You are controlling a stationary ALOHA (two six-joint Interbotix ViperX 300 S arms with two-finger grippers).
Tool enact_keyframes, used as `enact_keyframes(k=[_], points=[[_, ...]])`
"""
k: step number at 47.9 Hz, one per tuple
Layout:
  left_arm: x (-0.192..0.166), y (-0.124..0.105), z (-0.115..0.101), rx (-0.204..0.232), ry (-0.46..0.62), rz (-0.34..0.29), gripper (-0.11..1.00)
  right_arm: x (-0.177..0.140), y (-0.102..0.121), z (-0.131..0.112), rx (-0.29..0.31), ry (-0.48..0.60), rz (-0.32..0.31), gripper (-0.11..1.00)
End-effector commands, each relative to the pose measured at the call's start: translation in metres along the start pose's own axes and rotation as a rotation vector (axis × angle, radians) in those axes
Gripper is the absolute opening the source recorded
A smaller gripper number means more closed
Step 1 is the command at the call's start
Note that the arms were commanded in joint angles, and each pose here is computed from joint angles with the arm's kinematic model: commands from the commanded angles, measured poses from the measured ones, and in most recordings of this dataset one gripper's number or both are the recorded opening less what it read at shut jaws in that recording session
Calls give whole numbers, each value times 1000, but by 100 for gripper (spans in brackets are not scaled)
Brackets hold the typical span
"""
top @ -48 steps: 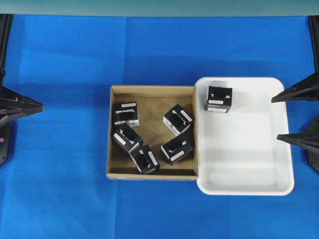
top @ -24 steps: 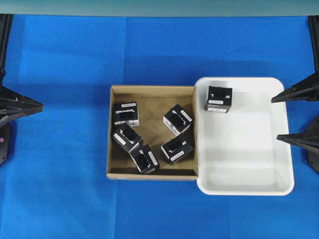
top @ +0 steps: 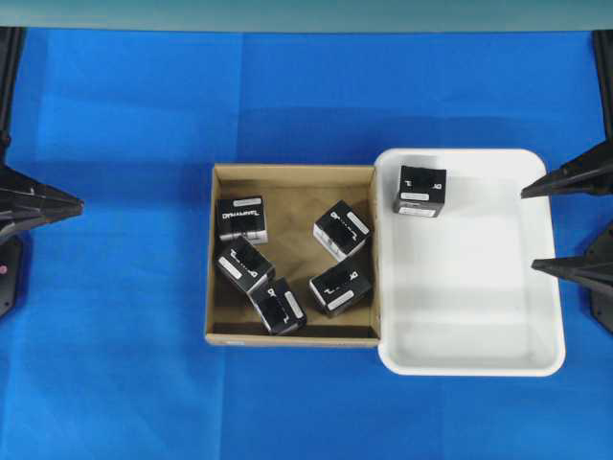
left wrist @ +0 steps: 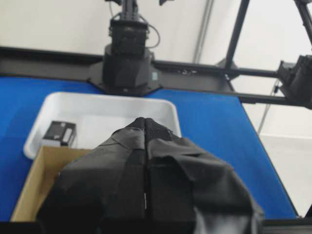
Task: Pick a box that is randomly placed inside the cardboard box.
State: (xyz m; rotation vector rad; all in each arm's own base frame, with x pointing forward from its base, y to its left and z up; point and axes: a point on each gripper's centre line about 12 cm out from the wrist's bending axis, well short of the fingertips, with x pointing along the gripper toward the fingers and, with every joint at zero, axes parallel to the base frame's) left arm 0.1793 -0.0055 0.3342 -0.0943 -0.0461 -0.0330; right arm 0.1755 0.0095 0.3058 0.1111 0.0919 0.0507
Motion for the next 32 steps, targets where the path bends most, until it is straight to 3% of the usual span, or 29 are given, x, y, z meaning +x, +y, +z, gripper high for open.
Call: enact_keyframes(k=[1,32], points=[[1,0,4,0,-14,0,-7,0,0,3,2,-9,1,100],[1,-1,4,3,-14,-3,-7,-12,0,-5,-7,51,0,100]])
